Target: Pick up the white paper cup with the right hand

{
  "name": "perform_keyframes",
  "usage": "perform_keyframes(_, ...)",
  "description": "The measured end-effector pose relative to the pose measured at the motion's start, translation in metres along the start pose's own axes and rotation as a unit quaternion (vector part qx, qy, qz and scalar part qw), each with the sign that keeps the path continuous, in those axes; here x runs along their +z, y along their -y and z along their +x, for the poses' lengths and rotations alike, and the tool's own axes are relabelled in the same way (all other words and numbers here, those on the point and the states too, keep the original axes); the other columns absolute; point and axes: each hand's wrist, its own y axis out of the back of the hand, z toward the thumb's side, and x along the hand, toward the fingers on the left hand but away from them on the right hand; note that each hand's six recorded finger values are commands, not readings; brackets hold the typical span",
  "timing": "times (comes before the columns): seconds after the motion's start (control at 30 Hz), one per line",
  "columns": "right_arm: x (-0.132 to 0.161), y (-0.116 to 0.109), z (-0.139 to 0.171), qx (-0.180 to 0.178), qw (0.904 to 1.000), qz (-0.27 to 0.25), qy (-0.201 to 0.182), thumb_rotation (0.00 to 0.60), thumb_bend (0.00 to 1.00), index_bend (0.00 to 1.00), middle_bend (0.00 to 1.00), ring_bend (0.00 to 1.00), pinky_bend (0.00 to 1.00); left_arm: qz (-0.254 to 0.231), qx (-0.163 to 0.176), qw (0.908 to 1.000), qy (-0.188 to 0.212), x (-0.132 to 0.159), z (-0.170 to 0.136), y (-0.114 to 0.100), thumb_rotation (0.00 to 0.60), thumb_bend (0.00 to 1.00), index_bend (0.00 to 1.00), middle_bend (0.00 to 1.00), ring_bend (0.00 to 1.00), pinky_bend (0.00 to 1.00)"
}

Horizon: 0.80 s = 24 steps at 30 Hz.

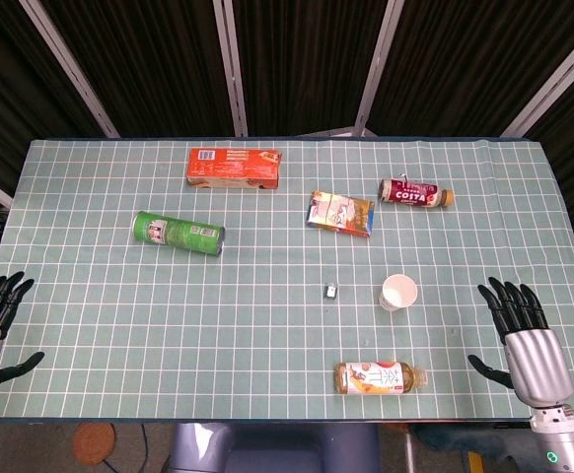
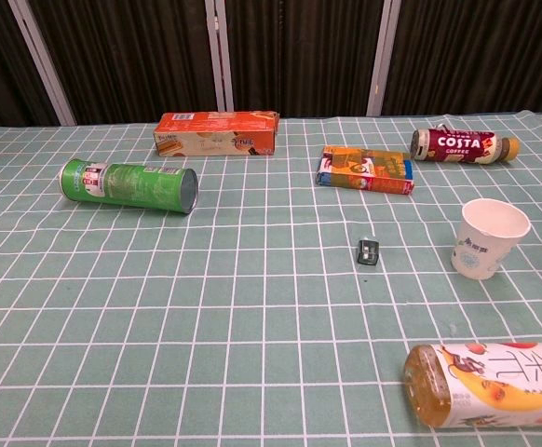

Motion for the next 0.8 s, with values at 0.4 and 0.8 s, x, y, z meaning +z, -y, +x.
perform_keyframes(0.4, 0.008, 0.012, -0.003, 0.02, 0.9996, 0.013, -0.017, 0.6, 0.0, 0.0, 0.0, 0.0, 0.0, -0.002, -0.002, 1.0, -0.002, 0.0, 0.002, 0.001, 0.6, 0.0, 0.0, 0.0, 0.0, 0.0)
perform_keyframes(0.8, 0.079, 0.073, -0.048, 0.062, 0.953, 0.223, -0.196, 0.6, 0.0, 0.0, 0.0, 0.0, 0.0, 0.015, -0.014, 0.9994, -0.026, -0.005, 0.019, 0.013, 0.6, 0.0, 0.0, 0.0, 0.0, 0.0)
